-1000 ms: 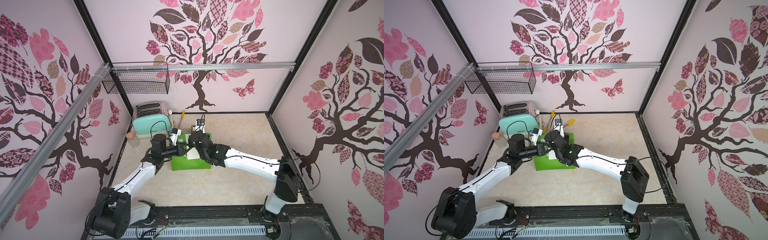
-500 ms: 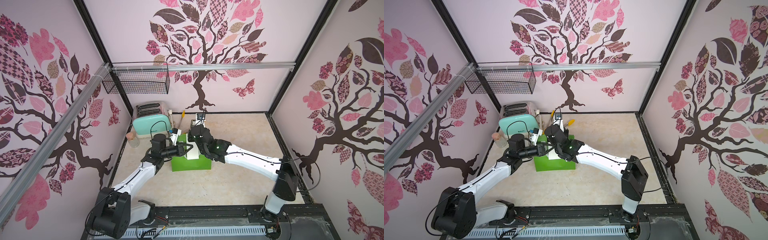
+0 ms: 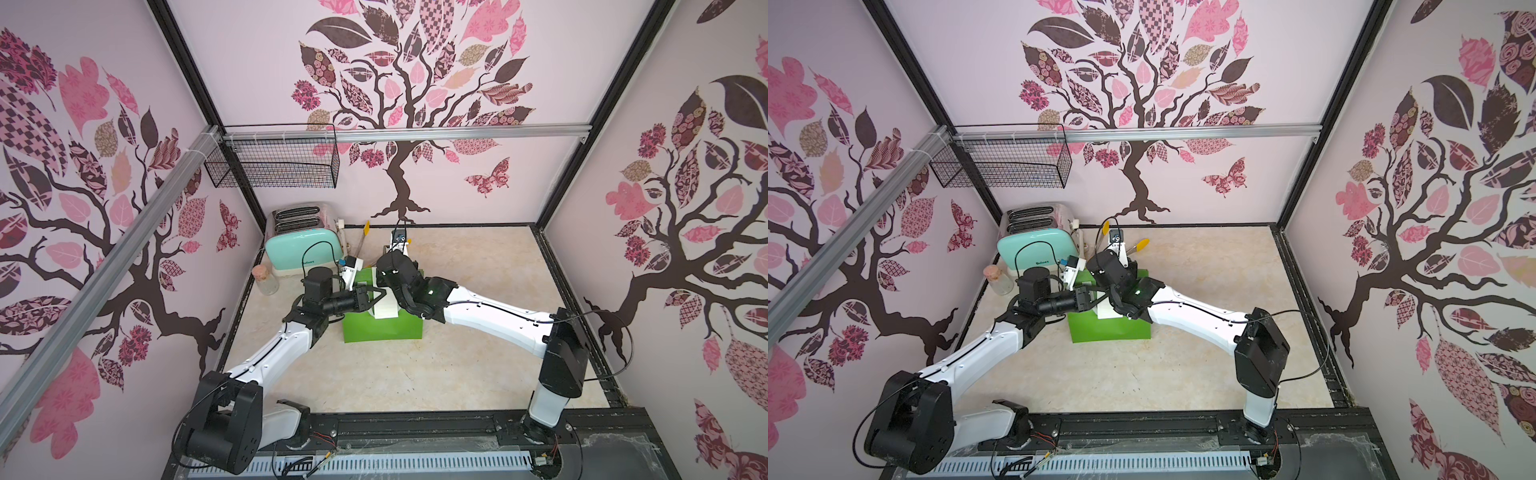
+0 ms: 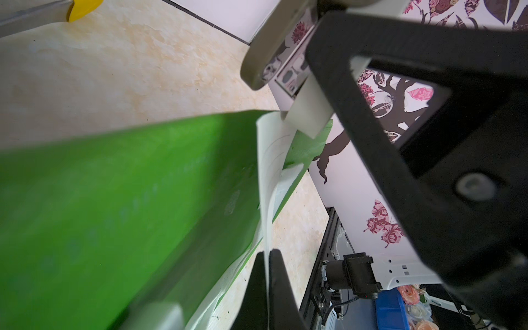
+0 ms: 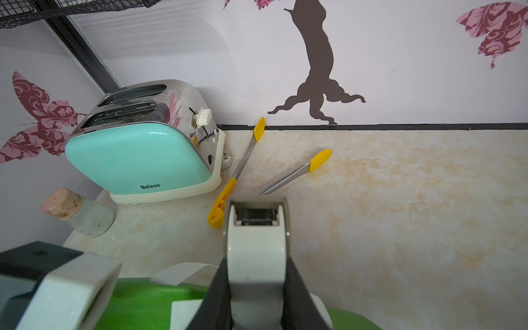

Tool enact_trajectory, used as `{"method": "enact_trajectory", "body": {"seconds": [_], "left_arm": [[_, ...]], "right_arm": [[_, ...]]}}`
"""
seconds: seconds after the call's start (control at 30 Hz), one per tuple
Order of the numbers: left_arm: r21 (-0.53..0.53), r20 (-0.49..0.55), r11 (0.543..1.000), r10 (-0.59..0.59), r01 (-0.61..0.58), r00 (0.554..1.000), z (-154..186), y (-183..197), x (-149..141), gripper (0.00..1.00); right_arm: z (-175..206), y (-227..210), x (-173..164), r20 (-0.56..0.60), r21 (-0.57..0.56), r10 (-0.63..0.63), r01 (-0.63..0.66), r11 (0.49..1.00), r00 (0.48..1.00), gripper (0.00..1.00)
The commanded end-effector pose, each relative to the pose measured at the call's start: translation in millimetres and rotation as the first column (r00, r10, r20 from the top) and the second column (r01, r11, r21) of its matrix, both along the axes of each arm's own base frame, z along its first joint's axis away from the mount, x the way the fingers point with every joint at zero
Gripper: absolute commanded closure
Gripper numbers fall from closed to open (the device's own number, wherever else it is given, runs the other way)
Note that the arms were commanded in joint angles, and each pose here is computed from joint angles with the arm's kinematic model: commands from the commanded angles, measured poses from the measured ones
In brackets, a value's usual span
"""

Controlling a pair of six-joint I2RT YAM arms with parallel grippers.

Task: Staple the receipts to the bags
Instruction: Place the stapler in the takeout bag.

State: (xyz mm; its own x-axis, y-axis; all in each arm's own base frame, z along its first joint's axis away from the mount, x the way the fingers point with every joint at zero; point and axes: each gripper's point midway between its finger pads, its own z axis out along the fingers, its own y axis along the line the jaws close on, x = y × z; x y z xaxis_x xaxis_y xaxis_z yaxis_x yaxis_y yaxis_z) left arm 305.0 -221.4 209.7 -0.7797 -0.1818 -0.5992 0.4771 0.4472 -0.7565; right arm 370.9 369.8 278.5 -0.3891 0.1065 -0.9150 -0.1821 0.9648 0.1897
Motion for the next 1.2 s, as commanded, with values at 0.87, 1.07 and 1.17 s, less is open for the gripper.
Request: {"method": "enact_trajectory", "body": {"seconds": [0.87, 1.07, 1.17], "left_arm": [[0.005, 0.029, 1.0, 0.017, -0.017, 0.999, 8, 1, 15, 1.0], [0.001, 0.037, 1.0, 0.015, -0.016, 0.999, 10, 1, 15, 1.0], [0.002, 0.038, 1.0, 0.015, -0.015, 0.999, 10, 1, 15, 1.0]], "right_arm": [[-21, 5, -6, -0.03, -0.031, -0.028, 0.027, 0.999, 0.999, 0.89], [-27, 6, -5, -0.029, -0.049, -0.045, 0.044, 0.998, 0.999, 0.89], [-26, 8, -7, -0.024, -0.058, -0.053, 0.051, 0.997, 0.998, 0.89]]}}
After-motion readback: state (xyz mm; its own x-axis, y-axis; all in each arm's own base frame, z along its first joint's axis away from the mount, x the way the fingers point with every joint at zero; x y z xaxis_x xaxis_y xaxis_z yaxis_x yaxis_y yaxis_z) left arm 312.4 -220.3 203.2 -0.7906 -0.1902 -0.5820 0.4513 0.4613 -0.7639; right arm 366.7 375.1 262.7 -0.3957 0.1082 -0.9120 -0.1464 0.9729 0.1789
